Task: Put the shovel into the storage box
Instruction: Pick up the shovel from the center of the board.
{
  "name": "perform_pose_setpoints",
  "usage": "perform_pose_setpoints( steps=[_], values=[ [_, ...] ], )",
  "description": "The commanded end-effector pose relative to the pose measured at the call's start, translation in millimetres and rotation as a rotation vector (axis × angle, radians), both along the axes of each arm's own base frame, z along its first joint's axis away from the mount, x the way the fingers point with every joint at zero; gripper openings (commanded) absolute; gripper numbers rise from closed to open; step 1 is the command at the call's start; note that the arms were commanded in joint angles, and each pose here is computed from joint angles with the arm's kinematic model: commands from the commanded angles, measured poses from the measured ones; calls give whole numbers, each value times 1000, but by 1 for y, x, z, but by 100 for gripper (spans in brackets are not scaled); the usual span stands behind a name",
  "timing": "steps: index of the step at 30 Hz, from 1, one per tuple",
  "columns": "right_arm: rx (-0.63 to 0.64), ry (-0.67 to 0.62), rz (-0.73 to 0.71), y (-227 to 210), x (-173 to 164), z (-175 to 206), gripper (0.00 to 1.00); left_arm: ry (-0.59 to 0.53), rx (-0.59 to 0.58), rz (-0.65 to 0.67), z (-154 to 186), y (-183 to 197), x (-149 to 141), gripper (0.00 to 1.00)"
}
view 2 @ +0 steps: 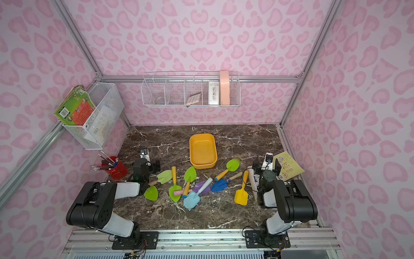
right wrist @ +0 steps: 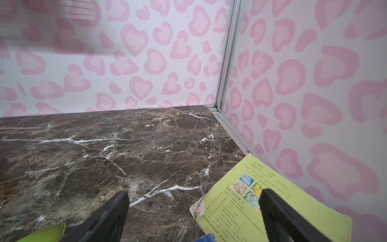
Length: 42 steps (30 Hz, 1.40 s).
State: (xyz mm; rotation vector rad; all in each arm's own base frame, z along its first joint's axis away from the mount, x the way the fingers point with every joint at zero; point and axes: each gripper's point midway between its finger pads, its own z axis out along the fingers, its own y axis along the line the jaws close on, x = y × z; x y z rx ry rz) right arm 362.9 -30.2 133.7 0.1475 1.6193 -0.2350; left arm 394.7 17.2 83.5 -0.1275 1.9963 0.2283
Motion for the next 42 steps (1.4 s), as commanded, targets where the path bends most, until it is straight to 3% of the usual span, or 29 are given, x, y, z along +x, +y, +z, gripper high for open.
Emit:
perform_pose_setpoints(
  steps=[1, 28, 35, 38, 42],
  values=[
    [13, -17, 7, 1, 1, 4, 100, -21, 2, 1, 6, 1, 2, 99],
    [15, -8, -8, -1, 3, 8, 100, -46, 14, -2, 13, 0, 4, 99],
    [-47, 56, 58, 25, 20, 33, 100, 106, 31, 35, 44, 1, 20, 99],
    [64, 58, 70, 31, 25, 47, 100, 117, -72, 103, 69, 4, 17, 99],
    [198, 96, 155, 49, 38, 72, 100, 136, -404, 86, 91, -20, 7, 99]
  ],
)
